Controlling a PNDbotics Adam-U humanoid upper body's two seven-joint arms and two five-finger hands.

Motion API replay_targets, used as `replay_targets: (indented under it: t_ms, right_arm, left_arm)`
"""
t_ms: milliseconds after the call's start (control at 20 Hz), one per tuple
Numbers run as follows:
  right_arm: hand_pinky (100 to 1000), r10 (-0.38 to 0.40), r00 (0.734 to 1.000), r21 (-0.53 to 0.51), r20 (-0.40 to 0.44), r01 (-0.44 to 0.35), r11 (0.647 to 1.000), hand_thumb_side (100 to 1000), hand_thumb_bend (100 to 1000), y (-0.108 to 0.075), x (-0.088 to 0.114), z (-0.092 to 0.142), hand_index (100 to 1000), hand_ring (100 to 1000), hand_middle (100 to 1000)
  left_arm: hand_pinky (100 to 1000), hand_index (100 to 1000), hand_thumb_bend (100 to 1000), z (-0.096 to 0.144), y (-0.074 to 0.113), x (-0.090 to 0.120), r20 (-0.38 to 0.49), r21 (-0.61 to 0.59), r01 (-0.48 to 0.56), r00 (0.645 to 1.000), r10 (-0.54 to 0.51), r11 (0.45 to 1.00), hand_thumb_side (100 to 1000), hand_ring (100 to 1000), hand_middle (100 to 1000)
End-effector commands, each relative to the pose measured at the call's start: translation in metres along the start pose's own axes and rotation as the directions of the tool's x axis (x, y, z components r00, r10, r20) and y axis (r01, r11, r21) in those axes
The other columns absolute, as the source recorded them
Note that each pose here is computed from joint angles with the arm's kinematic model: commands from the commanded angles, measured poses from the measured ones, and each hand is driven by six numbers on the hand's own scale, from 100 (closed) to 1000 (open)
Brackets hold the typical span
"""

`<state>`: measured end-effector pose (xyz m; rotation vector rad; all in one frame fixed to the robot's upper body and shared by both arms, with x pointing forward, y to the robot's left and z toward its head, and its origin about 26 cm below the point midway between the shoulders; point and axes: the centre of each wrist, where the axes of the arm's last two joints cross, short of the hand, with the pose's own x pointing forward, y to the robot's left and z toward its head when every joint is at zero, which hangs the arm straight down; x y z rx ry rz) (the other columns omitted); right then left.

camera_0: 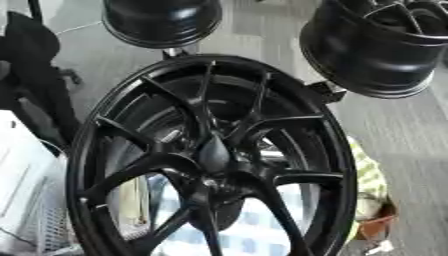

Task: Pull the pin out of the wheel hub.

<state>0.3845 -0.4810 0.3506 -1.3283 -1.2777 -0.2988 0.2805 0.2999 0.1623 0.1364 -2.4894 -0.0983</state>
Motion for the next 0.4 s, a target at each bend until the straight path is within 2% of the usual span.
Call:
replay_targets:
  t_ms: [50,150,250,350,400]
  right_arm:
    - [784,-0.175,0.956,0.023,0.237,0.174,0.984,293,210,-0.032,0.036,0.032,860,770,763]
    - [785,-0.273,0.888,0.089,0.371,0.258,0.962,284,202,-0.034,0.047,0.065,857,769,760]
    - [787,-0.355,0.792,0.145,0.497,0.327,0.934,269,194,-0.037,0.054,0.102,852,768,755]
    - [789,-0.393,0.687,0.179,0.611,0.363,0.914,249,204,-0.042,0.056,0.139,847,769,751]
    - [791,-0.408,0.635,0.2,0.657,0.375,0.905,273,339,-0.044,0.056,0.157,846,770,751]
  left_arm:
    - [857,839,100,-0.006,0.001,0.005,0.041,-0.003,0.006,0.999,-0.006,1.0,724,737,677]
    - [856,839,100,-0.008,0.001,0.006,0.052,-0.002,0.003,0.999,-0.003,1.0,721,737,677]
    - [856,839,100,-0.01,0.001,0.007,0.067,-0.002,-0.001,0.998,0.001,1.0,718,737,678]
    - [856,839,100,-0.013,0.001,0.008,0.086,-0.003,-0.005,0.996,0.005,1.0,714,738,679]
    - [856,839,100,-0.015,0.001,0.008,0.096,-0.003,-0.007,0.995,0.008,1.0,713,738,679]
